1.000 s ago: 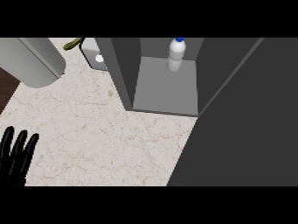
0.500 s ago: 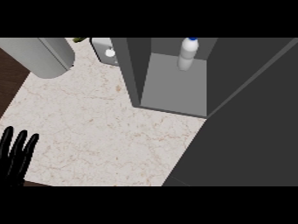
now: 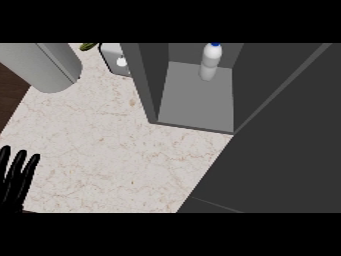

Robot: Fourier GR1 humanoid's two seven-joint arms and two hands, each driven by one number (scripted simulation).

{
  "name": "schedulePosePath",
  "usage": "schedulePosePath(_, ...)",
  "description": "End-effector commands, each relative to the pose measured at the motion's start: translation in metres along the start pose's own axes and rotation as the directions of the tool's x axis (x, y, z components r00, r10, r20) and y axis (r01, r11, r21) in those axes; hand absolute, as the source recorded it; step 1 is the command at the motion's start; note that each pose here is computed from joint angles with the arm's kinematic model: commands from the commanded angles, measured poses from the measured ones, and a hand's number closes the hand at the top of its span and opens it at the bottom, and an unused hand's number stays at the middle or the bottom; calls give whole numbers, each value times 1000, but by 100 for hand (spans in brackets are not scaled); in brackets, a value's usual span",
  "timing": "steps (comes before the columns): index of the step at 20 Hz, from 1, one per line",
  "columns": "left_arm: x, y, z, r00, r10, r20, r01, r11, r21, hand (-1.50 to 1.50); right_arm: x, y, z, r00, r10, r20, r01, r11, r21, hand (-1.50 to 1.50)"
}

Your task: Pick up the bottled water, place it into the cabinet and close the cabinet

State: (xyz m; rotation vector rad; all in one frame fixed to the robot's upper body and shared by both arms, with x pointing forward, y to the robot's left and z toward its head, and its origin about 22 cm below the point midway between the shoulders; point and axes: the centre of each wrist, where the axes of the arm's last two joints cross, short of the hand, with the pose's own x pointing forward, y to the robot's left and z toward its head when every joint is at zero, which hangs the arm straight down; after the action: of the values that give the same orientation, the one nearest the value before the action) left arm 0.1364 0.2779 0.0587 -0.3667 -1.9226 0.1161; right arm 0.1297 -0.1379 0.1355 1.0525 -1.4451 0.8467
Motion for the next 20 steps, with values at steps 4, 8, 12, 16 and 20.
schedulePosePath(4, 0, 4, 2, 1000, -2, 15, 2, 1000, 17, -150, -17, -32, -7, 989, -119, 83, 143, 903, -406, 150)
schedulePosePath(8, 3, 6, 3, 1000, 1, 10, -1, 1000, 0, -150, -12, -56, -11, 990, -95, 108, 136, 863, -486, 150)
schedulePosePath(12, 3, 6, 3, 1000, 23, -18, -23, 1000, -9, -150, -11, -90, -34, 988, -103, 115, 151, 802, -578, 150)
schedulePosePath(16, 3, 10, 0, 1000, 16, -7, -16, 1000, -9, -150, -4, -124, -72, 986, -120, 113, 165, 754, -635, 150)
schedulePosePath(20, -3, 8, 0, 999, 39, 2, -39, 999, -20, -150, 6, -158, -110, 984, -134, 116, 177, 720, -671, 150)
